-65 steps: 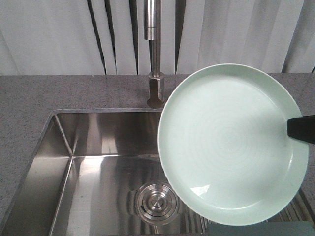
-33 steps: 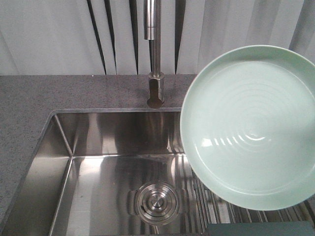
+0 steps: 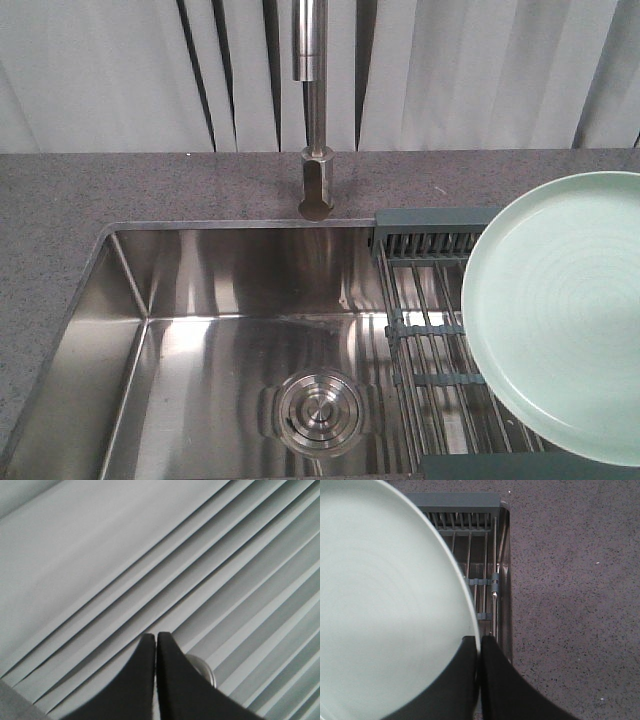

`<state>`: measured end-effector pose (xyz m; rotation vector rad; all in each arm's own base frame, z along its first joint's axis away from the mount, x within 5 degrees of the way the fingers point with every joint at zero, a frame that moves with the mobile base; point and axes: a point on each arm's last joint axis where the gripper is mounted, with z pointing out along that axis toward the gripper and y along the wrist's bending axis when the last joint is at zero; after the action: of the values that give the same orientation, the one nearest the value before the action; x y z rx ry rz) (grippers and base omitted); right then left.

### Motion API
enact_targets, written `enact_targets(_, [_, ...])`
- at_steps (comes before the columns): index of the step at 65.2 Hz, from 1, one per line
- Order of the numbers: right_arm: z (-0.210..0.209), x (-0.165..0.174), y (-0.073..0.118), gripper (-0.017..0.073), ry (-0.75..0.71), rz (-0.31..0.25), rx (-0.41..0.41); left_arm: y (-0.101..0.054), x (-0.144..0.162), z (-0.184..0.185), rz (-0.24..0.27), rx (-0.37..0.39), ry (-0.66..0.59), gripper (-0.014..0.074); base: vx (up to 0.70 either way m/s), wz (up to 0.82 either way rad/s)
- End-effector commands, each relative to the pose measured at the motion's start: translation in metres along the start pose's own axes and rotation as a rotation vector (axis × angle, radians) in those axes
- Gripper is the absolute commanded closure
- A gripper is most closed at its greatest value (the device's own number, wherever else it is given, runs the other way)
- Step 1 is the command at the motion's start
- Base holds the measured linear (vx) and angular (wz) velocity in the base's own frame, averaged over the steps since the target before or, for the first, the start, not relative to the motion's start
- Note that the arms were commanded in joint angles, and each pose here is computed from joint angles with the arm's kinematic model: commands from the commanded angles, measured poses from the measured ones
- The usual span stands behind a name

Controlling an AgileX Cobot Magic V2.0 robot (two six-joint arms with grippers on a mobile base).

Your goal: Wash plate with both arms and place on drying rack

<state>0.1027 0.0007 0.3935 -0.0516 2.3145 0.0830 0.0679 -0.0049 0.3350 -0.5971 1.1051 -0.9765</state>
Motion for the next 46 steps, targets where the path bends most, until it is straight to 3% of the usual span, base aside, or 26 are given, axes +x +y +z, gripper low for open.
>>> enact_targets(1, [-0.006,-0.01,-0.001,0.0566,-0.082,0.002,0.015,-0.014,0.007,0.022,0.021,0.154,0.084,0.06,0.0,0.0])
enact_targets(8, [-0.006,-0.01,-0.001,0.0566,-0.081,0.001,0.015,-0.014,0.031,0.044,-0.008,0.262,0.282,0.06,0.0,0.0])
enact_targets(12, [-0.006,-0.01,-0.001,0.0566,-0.081,-0.002,0.015,-0.007,0.042,0.06,-0.028,0.246,0.364,0.06,0.0,0.0])
enact_targets(18, [-0.006,-0.01,-0.001,0.0566,-0.081,-0.004,0.016,0.003,0.054,0.085,-0.016,0.216,0.444,0.06,0.0,0.0])
enact_targets(26, [-0.006,-0.01,-0.001,0.0566,-0.081,-0.01,0.015,0.009,0.066,0.115,-0.02,0.248,0.523,0.0596,0.0,0.0])
enact_targets(33, [-0.006,-0.01,-0.001,0.0566,-0.081,-0.013,0.015,0.014,0.075,0.14,-0.062,0.273,0.575,0.0582,0.0,0.0])
enact_targets(41, [-0.006,-0.01,-0.001,0.0566,-0.081,-0.014,0.015,0.024,0.087,0.167,-0.064,0.273,0.637,0.0517,0.0,0.0])
enact_targets(46, [-0.006,-0.01,-0.001,0.0566,-0.08,-0.019,0.016,0.032,0.096,0.182,-0.079,0.264,0.705,0.043,0.0,0.0])
